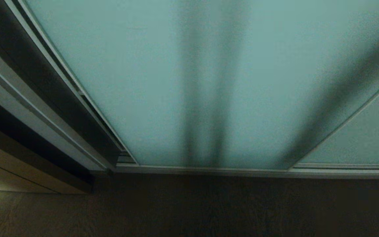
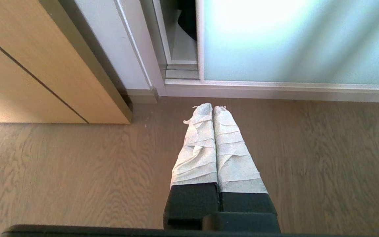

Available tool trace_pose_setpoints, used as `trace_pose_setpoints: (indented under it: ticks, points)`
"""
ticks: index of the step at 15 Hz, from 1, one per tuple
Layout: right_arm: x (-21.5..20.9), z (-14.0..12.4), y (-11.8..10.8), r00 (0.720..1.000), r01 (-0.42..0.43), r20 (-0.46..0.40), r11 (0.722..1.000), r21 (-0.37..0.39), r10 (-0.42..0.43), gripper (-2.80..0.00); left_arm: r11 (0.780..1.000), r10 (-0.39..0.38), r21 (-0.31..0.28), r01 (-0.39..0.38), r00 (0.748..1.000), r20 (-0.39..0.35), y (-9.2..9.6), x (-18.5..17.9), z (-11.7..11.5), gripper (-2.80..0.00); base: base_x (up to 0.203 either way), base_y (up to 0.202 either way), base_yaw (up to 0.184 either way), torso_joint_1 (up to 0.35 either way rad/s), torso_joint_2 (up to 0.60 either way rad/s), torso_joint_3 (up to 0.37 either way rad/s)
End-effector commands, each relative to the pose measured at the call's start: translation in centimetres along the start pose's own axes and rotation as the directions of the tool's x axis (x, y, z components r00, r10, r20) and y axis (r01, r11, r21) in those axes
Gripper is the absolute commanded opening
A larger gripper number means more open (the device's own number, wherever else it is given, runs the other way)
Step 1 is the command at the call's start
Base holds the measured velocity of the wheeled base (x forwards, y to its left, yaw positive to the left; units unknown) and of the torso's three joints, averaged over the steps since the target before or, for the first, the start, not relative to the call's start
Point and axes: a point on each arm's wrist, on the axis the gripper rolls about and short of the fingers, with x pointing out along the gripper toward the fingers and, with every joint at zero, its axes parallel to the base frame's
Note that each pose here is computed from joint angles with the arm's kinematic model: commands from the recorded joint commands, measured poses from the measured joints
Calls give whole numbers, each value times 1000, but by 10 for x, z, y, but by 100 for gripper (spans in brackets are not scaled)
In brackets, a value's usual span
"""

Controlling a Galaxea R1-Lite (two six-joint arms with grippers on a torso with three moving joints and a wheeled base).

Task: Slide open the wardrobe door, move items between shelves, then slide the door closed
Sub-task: Close the door

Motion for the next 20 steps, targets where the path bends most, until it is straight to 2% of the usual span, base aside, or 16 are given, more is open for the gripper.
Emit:
trace_pose_setpoints:
  ticks: [1,3,7,12,14,17,18,20]
  points:
    - [-38,-17,5,992,-117,-60,991,-65,113,-280,1000,1,0,-1,1000,-2,0,0,0,-280,0,0,0,0,0,0]
    - [-59,-43,0,975,-179,-158,976,-121,159,-280,1000,1,0,-1,1000,-2,0,0,0,-280,0,0,0,0,0,0]
    - [-105,-85,-11,946,-246,-263,946,-210,188,-280,1000,1,0,-1,1000,-2,0,0,0,-280,0,0,0,0,0,0]
    - [-150,-145,-31,917,-280,-347,935,-216,195,-280,1000,1,0,-1,1000,-2,0,0,0,-280,0,0,0,0,0,0]
    - [-160,-154,-35,918,-270,-355,937,-224,179,-280,1000,1,0,-1,1000,-2,0,0,0,-280,0,0,0,0,0,0]
    - [-177,-164,-41,925,-209,-359,953,-221,120,-280,1000,1,0,-1,1000,-2,0,0,0,-280,0,0,0,0,0,0]
    - [-180,-169,-43,923,-161,-380,959,-232,63,-280,1000,1,0,-1,1000,-2,0,0,0,-280,0,0,0,0,0,0]
    - [-182,-174,-46,904,-125,-427,964,-234,13,-280,1000,1,0,-1,1000,-2,0,0,0,-280,0,0,0,0,0,0]
